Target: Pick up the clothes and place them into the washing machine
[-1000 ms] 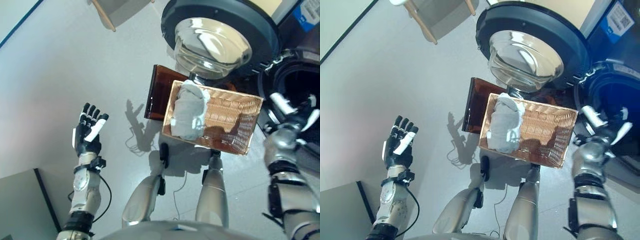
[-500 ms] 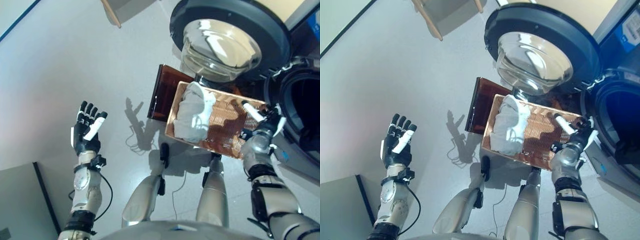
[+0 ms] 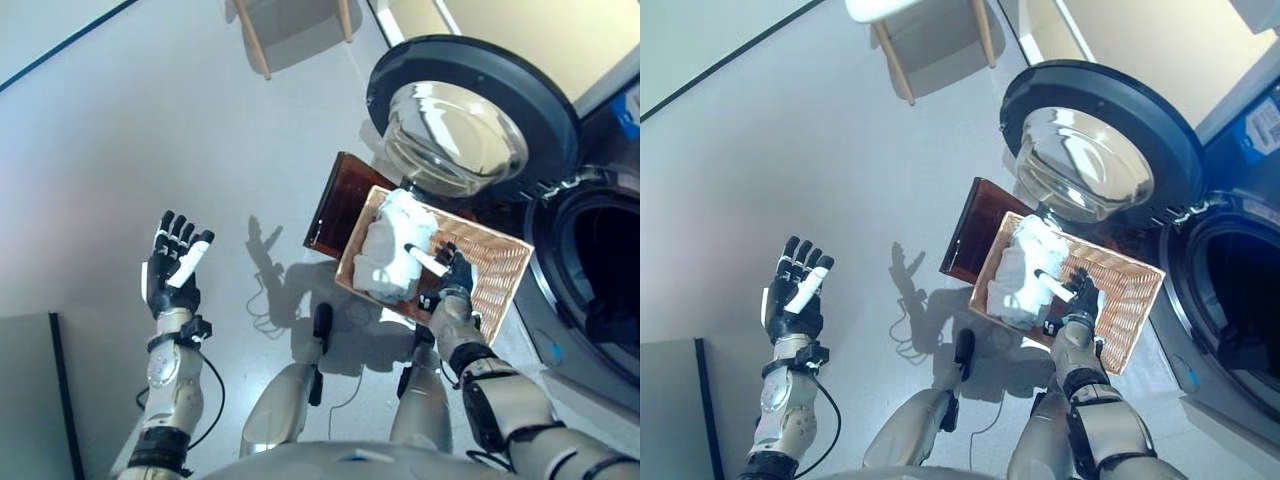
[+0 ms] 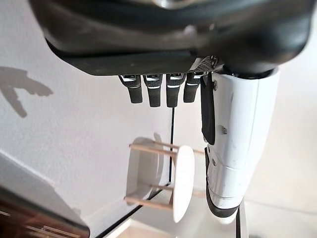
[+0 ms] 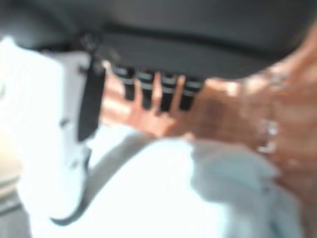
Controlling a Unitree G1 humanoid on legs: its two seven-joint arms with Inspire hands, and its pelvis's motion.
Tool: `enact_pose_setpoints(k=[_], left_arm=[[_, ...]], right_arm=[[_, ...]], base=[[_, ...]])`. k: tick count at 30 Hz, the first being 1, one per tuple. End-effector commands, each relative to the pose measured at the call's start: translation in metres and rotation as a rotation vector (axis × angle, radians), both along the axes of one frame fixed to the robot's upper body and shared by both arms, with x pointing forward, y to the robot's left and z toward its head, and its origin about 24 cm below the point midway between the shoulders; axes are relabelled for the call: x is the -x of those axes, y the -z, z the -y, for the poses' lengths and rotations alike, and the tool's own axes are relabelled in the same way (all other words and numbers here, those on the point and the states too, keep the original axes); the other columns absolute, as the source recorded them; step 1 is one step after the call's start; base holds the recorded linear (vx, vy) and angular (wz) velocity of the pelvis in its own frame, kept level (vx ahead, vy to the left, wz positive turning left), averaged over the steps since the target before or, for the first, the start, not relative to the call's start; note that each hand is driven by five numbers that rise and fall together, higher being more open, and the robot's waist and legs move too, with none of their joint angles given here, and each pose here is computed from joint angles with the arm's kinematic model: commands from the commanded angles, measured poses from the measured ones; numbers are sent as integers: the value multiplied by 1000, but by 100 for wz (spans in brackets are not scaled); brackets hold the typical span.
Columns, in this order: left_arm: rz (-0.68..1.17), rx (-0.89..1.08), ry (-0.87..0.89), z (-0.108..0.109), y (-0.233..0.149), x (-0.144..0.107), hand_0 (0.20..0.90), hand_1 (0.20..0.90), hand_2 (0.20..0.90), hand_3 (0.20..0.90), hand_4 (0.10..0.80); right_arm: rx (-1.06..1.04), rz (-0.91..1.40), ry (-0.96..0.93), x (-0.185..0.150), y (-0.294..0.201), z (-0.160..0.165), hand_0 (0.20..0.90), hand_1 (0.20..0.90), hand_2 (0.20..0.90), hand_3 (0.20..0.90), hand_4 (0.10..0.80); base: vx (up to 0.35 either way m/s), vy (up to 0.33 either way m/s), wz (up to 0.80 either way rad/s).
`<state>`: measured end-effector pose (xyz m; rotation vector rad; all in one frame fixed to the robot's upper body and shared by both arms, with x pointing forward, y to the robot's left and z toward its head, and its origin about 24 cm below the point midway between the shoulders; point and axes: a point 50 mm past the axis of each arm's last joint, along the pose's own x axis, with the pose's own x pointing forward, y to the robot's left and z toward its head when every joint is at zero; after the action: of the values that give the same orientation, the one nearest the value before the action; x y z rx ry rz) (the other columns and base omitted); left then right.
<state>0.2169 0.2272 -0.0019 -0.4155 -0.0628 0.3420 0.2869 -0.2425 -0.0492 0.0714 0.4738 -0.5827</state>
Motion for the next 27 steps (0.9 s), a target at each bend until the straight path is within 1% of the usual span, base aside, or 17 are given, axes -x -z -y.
enact_pose_setpoints(k=[1,4,9,13,16,25,27], left_arm=[[204,-93,-49,-21,-42,-7,900,900,900,900,800],[219,-101,-34,-20,-45,-7,900,900,900,900,800],[218,-100,-31,-21,-44,-5,900,900,900,900,800],[220,-98,-39,-24,-44,-2,900,900,900,900,800],[219,-83,-36,-23,-43,-1,900,900,900,900,800],[224,-70,-31,-22,-43,-1,900,900,900,900,800],[222,-68,-15,-18,-42,-3,900,900,900,900,800]], right_arm=[[59,16,21,-8,-13,14,900,900,900,900,800],[61,-46,88,1,-8,30,900,900,900,900,800],[35,-31,132,4,-8,36,900,900,900,900,800],[-28,48,161,-2,-15,35,900,900,900,900,800],[-86,114,161,-9,-20,29,900,900,900,900,800],[-131,203,100,-25,-32,14,900,900,900,900,800],[-143,219,65,-29,-34,7,900,900,900,900,800]], base=[[-1,8,10],[0,0,12],[8,-2,6],[0,0,0],[0,0,0],[7,8,0],[8,12,-6]])
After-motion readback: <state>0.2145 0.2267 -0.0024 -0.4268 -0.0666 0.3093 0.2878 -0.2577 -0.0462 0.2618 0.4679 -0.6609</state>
